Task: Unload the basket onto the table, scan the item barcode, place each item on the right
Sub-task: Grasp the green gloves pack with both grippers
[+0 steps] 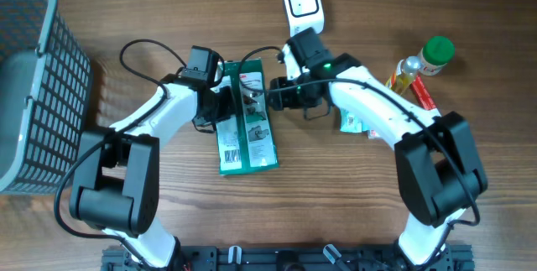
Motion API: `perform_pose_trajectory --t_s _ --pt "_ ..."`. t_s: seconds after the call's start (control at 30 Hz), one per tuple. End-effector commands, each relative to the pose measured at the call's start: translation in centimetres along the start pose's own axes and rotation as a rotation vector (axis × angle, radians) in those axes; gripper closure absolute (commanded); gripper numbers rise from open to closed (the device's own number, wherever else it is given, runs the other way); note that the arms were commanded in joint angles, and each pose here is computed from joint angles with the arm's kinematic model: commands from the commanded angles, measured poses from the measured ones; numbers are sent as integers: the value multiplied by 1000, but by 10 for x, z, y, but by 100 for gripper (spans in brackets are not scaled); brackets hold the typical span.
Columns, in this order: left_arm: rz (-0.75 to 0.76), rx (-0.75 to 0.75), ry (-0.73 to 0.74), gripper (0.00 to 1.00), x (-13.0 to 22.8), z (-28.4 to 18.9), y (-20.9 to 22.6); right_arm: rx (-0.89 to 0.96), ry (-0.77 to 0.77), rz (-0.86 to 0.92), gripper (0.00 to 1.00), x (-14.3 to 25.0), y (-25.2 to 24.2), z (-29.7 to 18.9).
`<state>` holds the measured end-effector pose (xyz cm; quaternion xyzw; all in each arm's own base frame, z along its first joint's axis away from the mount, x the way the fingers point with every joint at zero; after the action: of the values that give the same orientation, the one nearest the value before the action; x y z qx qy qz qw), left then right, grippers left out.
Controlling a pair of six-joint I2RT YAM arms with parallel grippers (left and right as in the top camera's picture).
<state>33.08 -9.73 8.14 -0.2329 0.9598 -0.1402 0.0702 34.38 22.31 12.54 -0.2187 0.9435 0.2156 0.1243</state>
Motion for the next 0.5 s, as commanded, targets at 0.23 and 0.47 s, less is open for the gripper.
perform_pose_trajectory --t_s 0.23,0.47 --pt "-3 88 -98 96 -20 -57 -23 -125 18 -28 41 5 -1 24" --pt "-61 -46 -66 96 -29 -45 19 -118 12 -31 40 4 -3 29"
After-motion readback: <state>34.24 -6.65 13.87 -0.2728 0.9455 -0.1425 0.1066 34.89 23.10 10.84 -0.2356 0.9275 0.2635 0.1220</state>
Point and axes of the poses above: each gripper's point midway between its finger pads, its own z axis out along the fingers, its own y axis along the line the jaws close on, x = y × z, the point moved 8 cm from there along -z, back along the fingers, and after that the axes turned 14 degrees about -z, right-handed, at the moved point
